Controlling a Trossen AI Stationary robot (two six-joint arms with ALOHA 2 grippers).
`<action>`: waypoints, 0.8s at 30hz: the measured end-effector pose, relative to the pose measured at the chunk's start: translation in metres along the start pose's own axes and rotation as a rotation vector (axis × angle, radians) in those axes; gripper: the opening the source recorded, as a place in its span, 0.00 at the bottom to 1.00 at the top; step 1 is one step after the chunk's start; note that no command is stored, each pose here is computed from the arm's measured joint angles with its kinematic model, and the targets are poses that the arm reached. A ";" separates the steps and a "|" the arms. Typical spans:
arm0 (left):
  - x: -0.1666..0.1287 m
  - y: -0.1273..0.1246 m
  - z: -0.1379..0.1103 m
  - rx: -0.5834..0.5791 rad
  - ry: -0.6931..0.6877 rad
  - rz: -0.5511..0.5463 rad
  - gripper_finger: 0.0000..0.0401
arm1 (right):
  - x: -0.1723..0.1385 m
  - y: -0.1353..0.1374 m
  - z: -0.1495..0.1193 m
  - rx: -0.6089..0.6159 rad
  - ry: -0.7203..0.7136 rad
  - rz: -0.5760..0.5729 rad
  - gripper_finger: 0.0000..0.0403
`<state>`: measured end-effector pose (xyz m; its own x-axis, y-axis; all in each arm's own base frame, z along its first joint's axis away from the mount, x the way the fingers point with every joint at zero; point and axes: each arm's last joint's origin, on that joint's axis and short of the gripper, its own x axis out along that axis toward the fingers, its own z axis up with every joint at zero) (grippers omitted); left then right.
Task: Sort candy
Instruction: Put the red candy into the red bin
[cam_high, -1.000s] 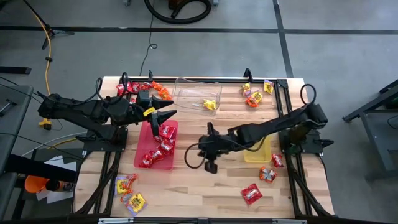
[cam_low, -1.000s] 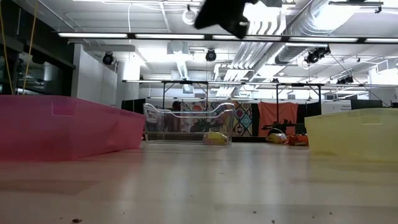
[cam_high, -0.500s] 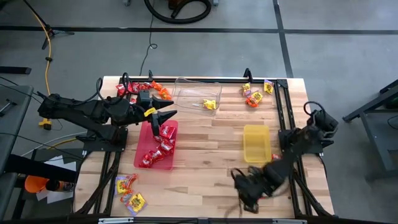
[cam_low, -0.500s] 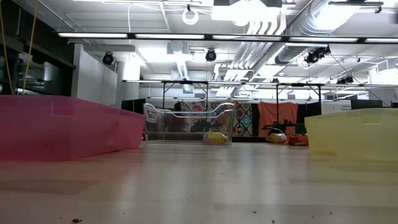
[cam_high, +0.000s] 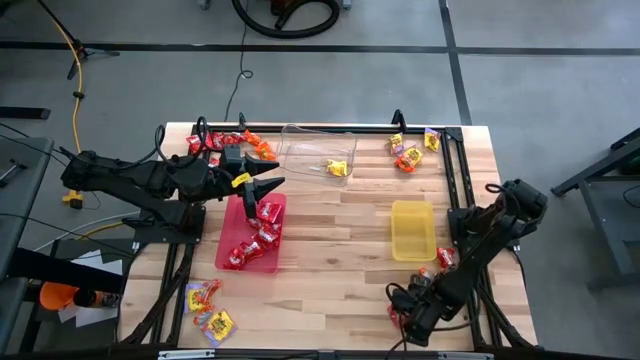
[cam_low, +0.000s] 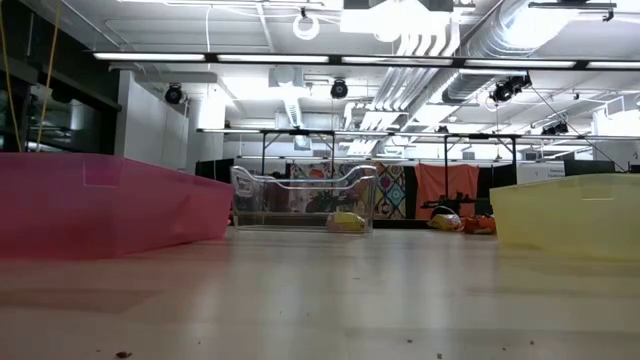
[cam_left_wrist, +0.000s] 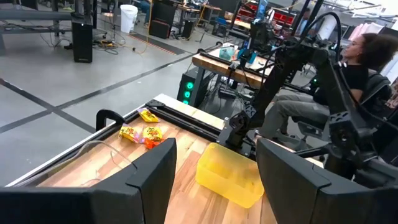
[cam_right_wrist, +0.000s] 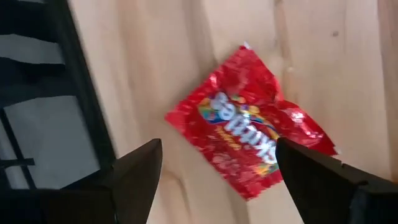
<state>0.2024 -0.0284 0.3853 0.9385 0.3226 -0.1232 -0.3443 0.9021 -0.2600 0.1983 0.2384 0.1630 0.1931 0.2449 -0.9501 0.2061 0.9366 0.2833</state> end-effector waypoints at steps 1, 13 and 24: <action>0.000 0.000 0.000 0.000 0.000 0.000 0.52 | 0.003 -0.002 -0.001 -0.013 0.000 0.000 0.77; 0.000 0.000 0.000 0.000 0.000 0.000 0.52 | 0.029 -0.012 -0.003 -0.124 -0.045 -0.094 0.77; 0.000 0.000 0.000 0.001 -0.002 0.009 0.52 | 0.031 -0.019 0.009 -0.107 0.009 -0.157 0.29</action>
<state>0.2023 -0.0281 0.3853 0.9353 0.3317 -0.1235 -0.3530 0.8995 -0.2577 0.2090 0.2259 0.1293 0.1583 0.0951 -0.9828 0.1299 0.9847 0.1162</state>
